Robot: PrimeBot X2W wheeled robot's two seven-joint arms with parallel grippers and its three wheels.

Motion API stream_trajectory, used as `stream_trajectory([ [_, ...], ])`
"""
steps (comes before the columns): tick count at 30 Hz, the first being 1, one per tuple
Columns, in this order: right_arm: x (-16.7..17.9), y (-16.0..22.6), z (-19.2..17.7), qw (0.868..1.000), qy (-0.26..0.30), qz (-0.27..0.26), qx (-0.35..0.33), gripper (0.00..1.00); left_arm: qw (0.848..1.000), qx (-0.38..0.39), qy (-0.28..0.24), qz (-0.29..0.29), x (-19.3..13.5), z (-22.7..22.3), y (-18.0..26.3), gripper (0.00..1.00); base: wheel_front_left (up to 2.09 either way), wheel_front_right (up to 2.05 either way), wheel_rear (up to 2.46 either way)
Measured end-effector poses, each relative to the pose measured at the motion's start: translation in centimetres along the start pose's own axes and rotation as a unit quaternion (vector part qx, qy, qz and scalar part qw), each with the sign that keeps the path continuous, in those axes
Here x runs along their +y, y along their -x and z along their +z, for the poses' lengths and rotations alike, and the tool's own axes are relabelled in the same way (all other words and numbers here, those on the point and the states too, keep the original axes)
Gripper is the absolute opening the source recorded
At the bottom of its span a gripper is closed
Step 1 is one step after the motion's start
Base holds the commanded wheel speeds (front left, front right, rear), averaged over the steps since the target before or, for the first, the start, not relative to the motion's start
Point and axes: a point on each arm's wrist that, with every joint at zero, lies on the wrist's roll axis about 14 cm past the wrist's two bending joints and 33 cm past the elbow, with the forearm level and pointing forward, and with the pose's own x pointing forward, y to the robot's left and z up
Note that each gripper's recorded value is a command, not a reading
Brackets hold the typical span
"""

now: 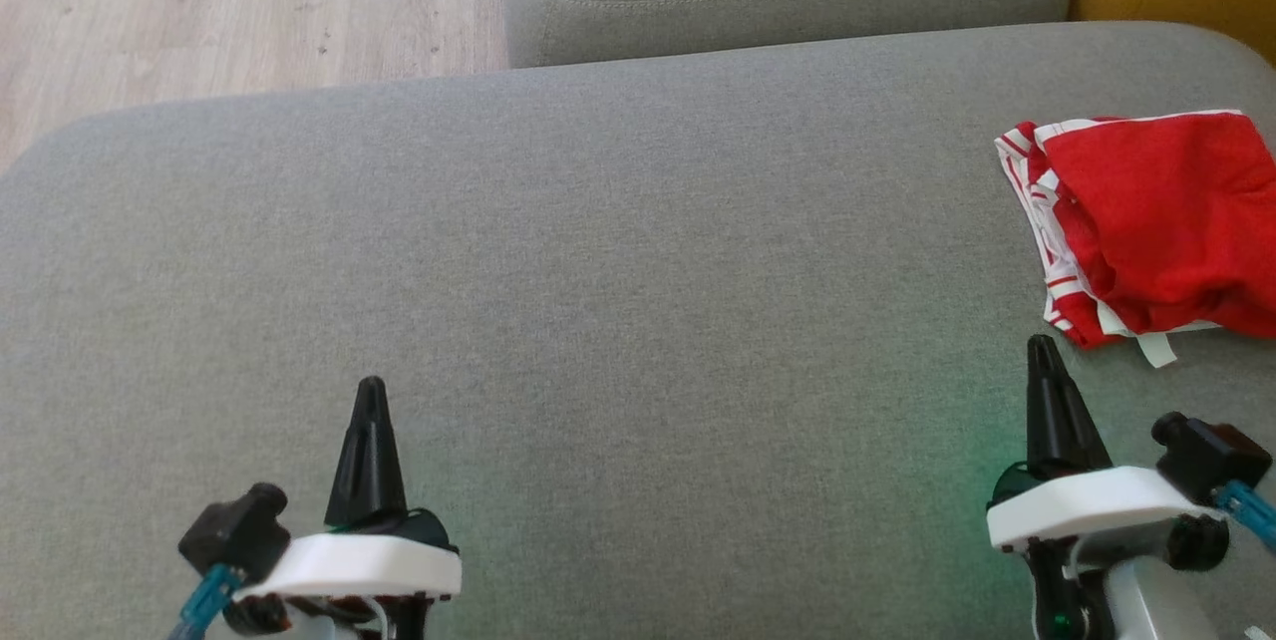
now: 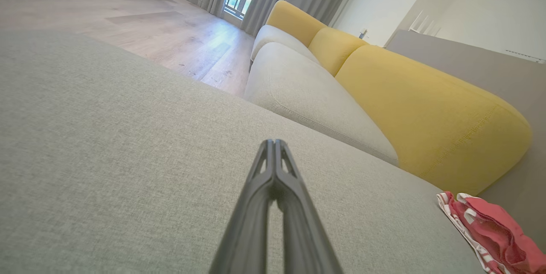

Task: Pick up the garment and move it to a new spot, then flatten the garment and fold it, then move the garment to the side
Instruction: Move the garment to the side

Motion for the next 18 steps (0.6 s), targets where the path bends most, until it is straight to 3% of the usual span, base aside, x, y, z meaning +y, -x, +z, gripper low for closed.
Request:
stream_trajectory([
  [18, -0.7, 0.0, 0.4, 0.995, -0.098, -0.019, -0.002, 0.0, 0.996, 0.006, 0.087, 0.021, 1.2, 0.3, 0.1, 0.0, 0.0, 0.0, 0.0],
])
